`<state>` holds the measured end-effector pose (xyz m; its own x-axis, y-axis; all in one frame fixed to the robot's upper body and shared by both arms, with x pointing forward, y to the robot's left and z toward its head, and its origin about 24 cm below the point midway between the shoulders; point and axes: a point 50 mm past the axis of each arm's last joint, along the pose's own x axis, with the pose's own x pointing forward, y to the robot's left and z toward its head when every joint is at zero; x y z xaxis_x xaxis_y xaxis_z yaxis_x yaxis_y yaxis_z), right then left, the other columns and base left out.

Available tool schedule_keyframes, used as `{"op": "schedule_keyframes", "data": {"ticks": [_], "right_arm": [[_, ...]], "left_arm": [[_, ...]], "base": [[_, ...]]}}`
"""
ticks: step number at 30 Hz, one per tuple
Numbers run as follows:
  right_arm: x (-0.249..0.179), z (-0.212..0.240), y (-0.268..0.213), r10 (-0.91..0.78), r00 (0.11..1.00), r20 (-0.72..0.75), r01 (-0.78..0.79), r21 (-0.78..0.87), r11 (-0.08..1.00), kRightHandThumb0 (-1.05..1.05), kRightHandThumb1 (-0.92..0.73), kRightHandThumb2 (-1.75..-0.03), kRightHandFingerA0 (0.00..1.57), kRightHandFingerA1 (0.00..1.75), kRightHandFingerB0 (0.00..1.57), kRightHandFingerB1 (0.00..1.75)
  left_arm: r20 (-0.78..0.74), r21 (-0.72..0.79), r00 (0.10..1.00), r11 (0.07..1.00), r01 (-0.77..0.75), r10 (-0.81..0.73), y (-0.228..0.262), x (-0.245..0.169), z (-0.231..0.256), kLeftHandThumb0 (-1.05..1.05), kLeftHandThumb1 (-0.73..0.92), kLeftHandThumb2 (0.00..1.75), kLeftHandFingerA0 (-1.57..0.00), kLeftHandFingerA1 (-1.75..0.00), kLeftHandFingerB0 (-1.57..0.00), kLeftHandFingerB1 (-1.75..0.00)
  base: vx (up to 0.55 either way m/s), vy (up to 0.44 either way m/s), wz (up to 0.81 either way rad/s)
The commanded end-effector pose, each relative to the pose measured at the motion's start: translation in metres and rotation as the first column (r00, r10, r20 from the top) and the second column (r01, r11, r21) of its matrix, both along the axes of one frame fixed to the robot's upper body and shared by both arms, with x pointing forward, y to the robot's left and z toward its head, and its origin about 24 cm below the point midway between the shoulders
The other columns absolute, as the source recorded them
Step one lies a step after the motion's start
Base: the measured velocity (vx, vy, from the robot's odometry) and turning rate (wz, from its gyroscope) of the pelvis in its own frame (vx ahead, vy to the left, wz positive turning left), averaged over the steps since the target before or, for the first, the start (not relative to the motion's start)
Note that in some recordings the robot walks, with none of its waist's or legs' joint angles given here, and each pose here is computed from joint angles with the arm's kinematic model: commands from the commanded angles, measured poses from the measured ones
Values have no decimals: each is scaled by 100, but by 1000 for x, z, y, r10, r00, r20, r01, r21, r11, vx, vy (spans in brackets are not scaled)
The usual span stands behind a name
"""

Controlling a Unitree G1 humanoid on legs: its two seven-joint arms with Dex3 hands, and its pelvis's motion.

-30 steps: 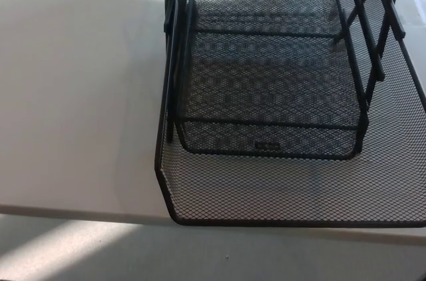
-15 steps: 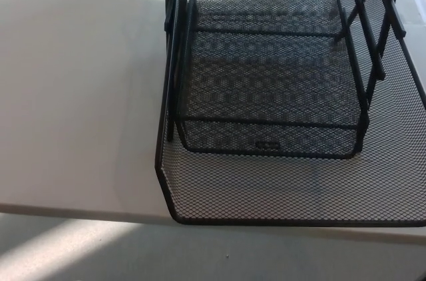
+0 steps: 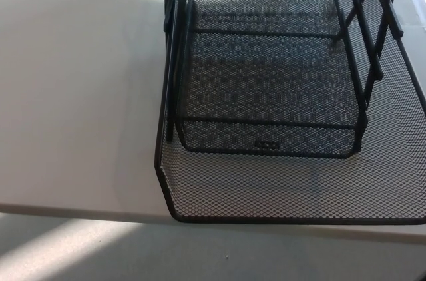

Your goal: A balck drawer is kept on the middle of the table and the robot uses its right hand to push it back away from the robot

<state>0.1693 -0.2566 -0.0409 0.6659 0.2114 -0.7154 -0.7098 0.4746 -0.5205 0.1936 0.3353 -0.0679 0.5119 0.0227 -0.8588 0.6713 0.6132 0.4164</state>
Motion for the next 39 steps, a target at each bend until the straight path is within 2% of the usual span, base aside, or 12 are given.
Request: {"op": "schedule_keyframes", "data": {"ticks": [1,4,8,11,12,13,18,25,38,39], "right_arm": [[-27,127,46,419,904,87,-404,498,767,-58,-73,-63,42,38,29,31],[-30,137,52,453,883,118,-441,534,721,-60,-73,-63,42,38,30,32],[-36,160,67,543,818,191,-533,607,589,-60,-75,-63,40,38,29,31],[-35,172,77,589,768,250,-574,676,462,-58,-77,-62,42,37,31,31],[-35,173,78,592,766,252,-575,681,454,-58,-77,-62,42,37,31,31],[-33,178,81,599,754,271,-585,691,424,-60,-60,-99,36,55,19,45],[-29,193,95,628,699,342,-644,683,344,-70,-65,-103,37,54,20,43],[-27,208,114,667,635,390,-696,665,273,-63,-61,-101,35,55,18,45],[-22,212,136,772,540,336,-715,667,209,-64,-61,-100,35,54,16,44],[-22,213,137,782,529,329,-717,666,206,-67,-79,-64,36,35,31,31]], "left_arm": [[0,20,1000,999,27,-27,6,1,6,-58,72,62,-41,-37,-28,-31],[-1,14,1000,1000,26,-26,7,1,6,-59,72,62,-41,-37,-28,-31],[0,8,1000,1000,20,-20,7,0,6,-58,71,62,-46,-38,-29,-32],[-4,9,1000,1000,19,-19,7,0,5,-58,71,62,-41,-36,-28,-31],[-3,8,1000,1000,18,-18,7,0,5,-58,71,62,-41,-36,-28,-31],[-6,9,1000,1000,20,-20,7,0,5,-57,74,63,-42,-36,-30,-31],[-5,14,1000,1000,27,-27,6,0,5,-58,74,62,-43,-36,-31,-31],[-3,6,1000,1000,21,-21,5,0,4,-56,74,62,-43,-37,-32,-32],[-7,6,999,999,37,-37,5,1,5,-57,73,62,-40,-36,-28,-31],[-7,5,999,999,37,-37,5,0,5,-56,75,62,-41,-36,-30,-31]], "base": [[0,0,0],[0,0,0],[0,0,0],[0,0,0],[0,0,0],[0,0,0],[0,0,0],[0,0,0],[0,0,0],[0,0,0]]}}
